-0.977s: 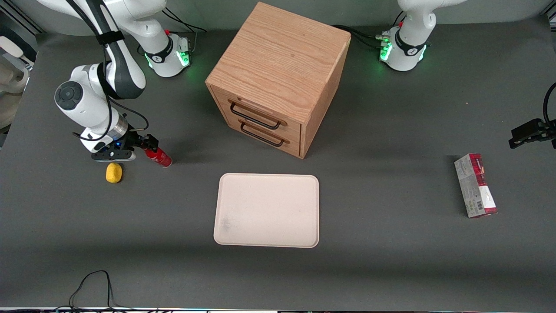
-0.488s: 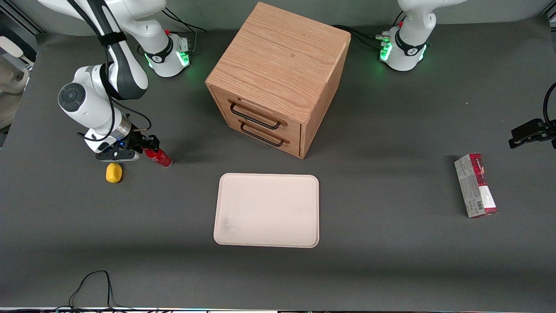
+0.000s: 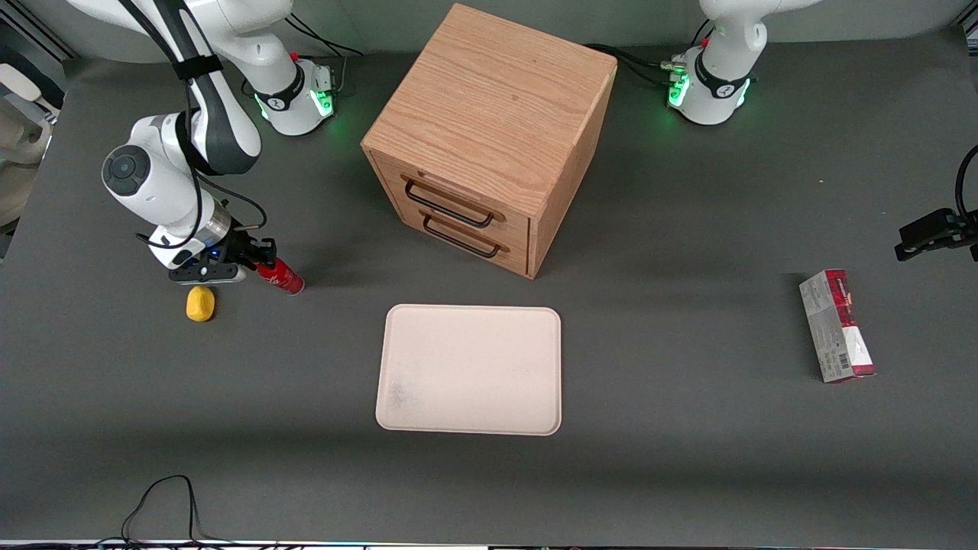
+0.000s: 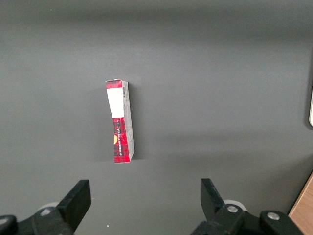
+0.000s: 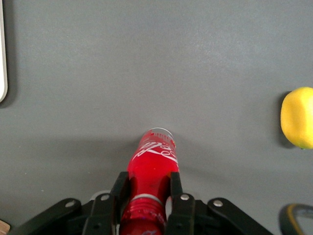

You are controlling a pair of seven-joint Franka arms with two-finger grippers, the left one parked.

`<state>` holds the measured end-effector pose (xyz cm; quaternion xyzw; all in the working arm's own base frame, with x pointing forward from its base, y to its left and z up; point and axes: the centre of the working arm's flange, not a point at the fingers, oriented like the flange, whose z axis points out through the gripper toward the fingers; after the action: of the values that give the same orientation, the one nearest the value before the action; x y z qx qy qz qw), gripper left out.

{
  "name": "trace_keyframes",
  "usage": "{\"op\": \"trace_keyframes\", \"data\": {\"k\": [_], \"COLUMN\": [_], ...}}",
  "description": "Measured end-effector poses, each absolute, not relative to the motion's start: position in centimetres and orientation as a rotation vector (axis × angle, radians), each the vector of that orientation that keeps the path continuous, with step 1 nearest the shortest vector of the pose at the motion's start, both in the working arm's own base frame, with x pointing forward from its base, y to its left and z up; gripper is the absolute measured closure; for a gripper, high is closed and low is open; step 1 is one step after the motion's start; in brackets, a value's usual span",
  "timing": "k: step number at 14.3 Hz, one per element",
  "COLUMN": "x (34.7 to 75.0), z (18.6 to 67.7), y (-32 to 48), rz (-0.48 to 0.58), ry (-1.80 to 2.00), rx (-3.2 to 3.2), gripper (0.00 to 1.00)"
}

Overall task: Place coke bottle on tray
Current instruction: 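Lift the bottle and carry it toward the cream tray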

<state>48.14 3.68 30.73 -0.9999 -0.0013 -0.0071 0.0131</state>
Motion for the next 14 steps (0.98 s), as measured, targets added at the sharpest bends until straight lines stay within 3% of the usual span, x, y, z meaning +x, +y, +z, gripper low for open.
{"op": "trace_keyframes", "data": {"k": [3,10,14], "x": [50.6,59.6,64.7], "z": [34.7,55.4,58.9], "y": [4.5,10.4,16.6], "rz": [0.006,0.068,0.004], "ry": [-0.029,-0.172,-0.303], "rx": [-3.113,-3.119,-3.104], "gripper": [0.62,0.62,0.62]}}
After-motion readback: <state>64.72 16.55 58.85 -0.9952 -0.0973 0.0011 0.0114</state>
